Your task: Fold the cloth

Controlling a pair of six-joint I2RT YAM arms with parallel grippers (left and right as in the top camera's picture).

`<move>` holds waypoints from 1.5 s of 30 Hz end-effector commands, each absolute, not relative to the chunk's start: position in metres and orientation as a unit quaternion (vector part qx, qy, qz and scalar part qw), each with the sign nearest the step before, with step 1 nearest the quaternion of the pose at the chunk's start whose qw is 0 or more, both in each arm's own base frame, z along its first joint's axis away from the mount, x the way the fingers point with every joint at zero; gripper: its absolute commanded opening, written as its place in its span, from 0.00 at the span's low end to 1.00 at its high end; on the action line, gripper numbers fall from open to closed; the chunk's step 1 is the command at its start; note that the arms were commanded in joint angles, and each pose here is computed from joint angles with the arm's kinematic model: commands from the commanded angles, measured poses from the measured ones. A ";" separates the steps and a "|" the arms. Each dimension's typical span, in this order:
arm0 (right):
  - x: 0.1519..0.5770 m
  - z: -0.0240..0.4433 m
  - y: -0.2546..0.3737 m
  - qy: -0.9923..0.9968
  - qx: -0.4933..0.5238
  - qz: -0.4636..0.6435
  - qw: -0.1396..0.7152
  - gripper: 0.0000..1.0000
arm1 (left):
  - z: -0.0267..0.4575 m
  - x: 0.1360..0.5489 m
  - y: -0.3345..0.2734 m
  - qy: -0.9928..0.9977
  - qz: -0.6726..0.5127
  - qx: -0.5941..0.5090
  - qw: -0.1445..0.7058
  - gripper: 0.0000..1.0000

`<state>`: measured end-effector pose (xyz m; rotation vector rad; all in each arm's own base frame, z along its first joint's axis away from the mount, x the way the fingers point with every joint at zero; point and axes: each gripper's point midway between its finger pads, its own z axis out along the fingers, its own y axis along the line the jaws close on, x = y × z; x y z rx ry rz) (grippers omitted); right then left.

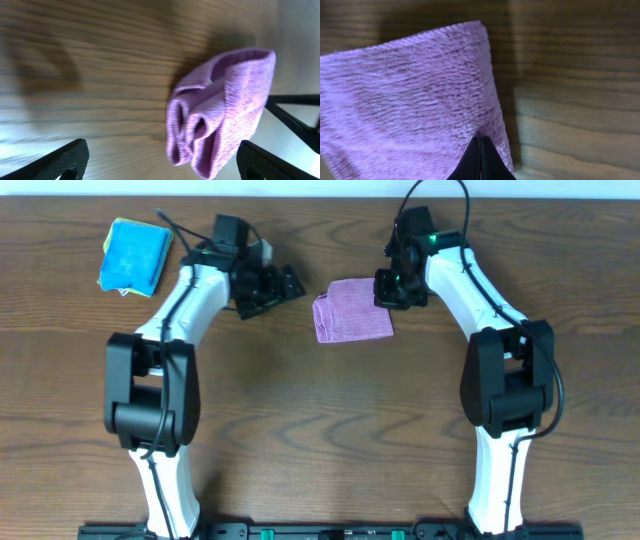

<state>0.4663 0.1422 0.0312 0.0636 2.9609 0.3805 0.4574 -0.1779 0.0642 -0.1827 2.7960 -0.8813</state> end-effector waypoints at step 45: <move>0.479 -0.004 0.150 0.979 0.089 0.160 0.084 0.02 | 0.011 0.431 -0.241 0.944 -0.326 -0.048 0.027 0.96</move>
